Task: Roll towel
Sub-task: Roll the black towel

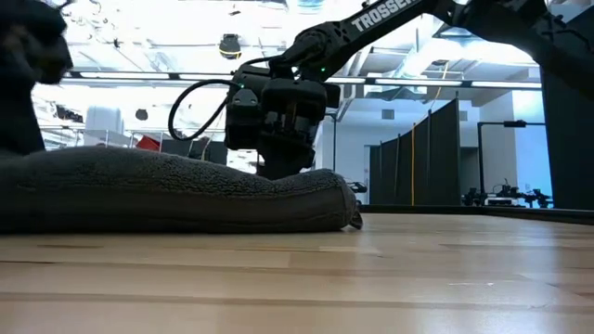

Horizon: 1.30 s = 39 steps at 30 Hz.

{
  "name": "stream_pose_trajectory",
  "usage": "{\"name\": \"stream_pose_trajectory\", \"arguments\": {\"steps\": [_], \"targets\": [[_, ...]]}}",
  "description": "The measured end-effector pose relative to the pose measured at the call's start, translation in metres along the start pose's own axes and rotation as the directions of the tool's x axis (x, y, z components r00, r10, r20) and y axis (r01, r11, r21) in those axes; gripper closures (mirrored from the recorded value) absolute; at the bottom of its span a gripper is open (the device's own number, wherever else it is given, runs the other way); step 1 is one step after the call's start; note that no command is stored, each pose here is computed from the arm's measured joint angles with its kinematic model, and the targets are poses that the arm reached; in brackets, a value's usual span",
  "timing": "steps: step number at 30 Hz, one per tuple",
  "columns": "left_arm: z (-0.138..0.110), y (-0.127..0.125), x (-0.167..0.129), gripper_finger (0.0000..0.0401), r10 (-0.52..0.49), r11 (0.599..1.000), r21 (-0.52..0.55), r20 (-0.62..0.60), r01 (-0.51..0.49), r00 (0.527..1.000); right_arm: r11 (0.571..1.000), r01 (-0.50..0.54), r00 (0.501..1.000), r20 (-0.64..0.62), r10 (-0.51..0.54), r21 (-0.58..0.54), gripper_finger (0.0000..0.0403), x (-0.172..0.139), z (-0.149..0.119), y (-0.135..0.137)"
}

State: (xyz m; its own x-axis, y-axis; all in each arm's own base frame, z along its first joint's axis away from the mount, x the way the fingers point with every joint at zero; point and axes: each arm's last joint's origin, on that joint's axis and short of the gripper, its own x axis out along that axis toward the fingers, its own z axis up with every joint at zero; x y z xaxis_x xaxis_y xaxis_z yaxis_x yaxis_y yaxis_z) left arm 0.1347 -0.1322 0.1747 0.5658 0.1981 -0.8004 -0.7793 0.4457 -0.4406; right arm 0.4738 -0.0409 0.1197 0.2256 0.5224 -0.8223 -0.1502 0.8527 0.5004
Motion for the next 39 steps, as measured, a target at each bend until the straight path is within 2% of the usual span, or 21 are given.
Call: {"name": "stream_pose_trajectory", "arguments": {"steps": [3, 8, 13, 16, 19, 22, 26, 28, 34, 36, 39], "targets": [[0.003, 0.012, 0.010, 0.0401, 0.036, 0.999, -0.024, 0.003, -0.036, 0.999, 1.000, 0.000, 1.000, 0.001, 0.000, -0.001, 0.0326, 0.000, 0.000, 0.000], [-0.001, 0.023, 0.025, 0.0401, -0.004, 0.999, -0.051, -0.076, 0.000, 0.997, 1.000, 0.000, 1.000, -0.001, 0.000, 0.001, 0.0326, 0.000, 0.000, 0.000], [0.010, 0.009, -0.002, 0.0401, -0.067, 0.997, 0.012, -0.169, 0.070, 0.983, 1.000, 0.000, 1.000, -0.001, 0.000, 0.001, 0.0326, 0.000, 0.000, 0.000], [0.022, 0.000, -0.026, 0.0401, -0.098, 0.984, 0.129, -0.195, 0.125, 0.976, 1.000, 0.000, 1.000, 0.003, 0.000, -0.001, 0.0326, 0.000, 0.000, 0.000], [0.031, -0.005, -0.043, 0.0398, -0.137, 0.949, 0.247, -0.233, 0.195, 0.963, 1.000, 0.001, 1.000, 0.006, -0.001, -0.003, 0.0326, 0.000, 0.001, 0.000], [0.029, -0.004, -0.049, 0.0378, -0.129, 0.887, 0.381, -0.335, 0.259, 0.933, 1.000, 0.003, 1.000, 0.018, -0.003, -0.011, 0.0326, 0.000, 0.002, 0.000], [0.023, -0.002, -0.051, 0.0323, -0.092, 0.779, 0.531, -0.429, 0.334, 0.898, 1.000, 0.003, 1.000, 0.018, -0.003, -0.012, 0.0326, 0.000, 0.002, 0.000], [0.023, -0.001, -0.051, 0.0288, -0.077, 0.745, 0.565, -0.453, 0.354, 0.888, 1.000, 0.003, 1.000, 0.018, -0.003, -0.012, 0.0326, 0.000, 0.002, 0.000], [0.024, 0.010, -0.051, 0.0196, 0.051, 0.731, 0.609, -0.497, 0.307, 0.866, 1.000, 0.003, 1.000, 0.019, -0.003, -0.012, 0.0326, 0.000, 0.002, 0.000], [0.025, 0.013, -0.050, 0.0180, 0.081, 0.719, 0.636, -0.478, 0.280, 0.875, 1.000, 0.003, 1.000, 0.020, -0.003, -0.013, 0.0326, 0.000, 0.002, 0.000], [0.024, 0.014, -0.047, 0.0170, 0.114, 0.681, 0.685, -0.446, 0.257, 0.888, 1.000, 0.003, 1.000, 0.021, -0.003, -0.012, 0.0326, 0.000, 0.002, 0.000]]}}
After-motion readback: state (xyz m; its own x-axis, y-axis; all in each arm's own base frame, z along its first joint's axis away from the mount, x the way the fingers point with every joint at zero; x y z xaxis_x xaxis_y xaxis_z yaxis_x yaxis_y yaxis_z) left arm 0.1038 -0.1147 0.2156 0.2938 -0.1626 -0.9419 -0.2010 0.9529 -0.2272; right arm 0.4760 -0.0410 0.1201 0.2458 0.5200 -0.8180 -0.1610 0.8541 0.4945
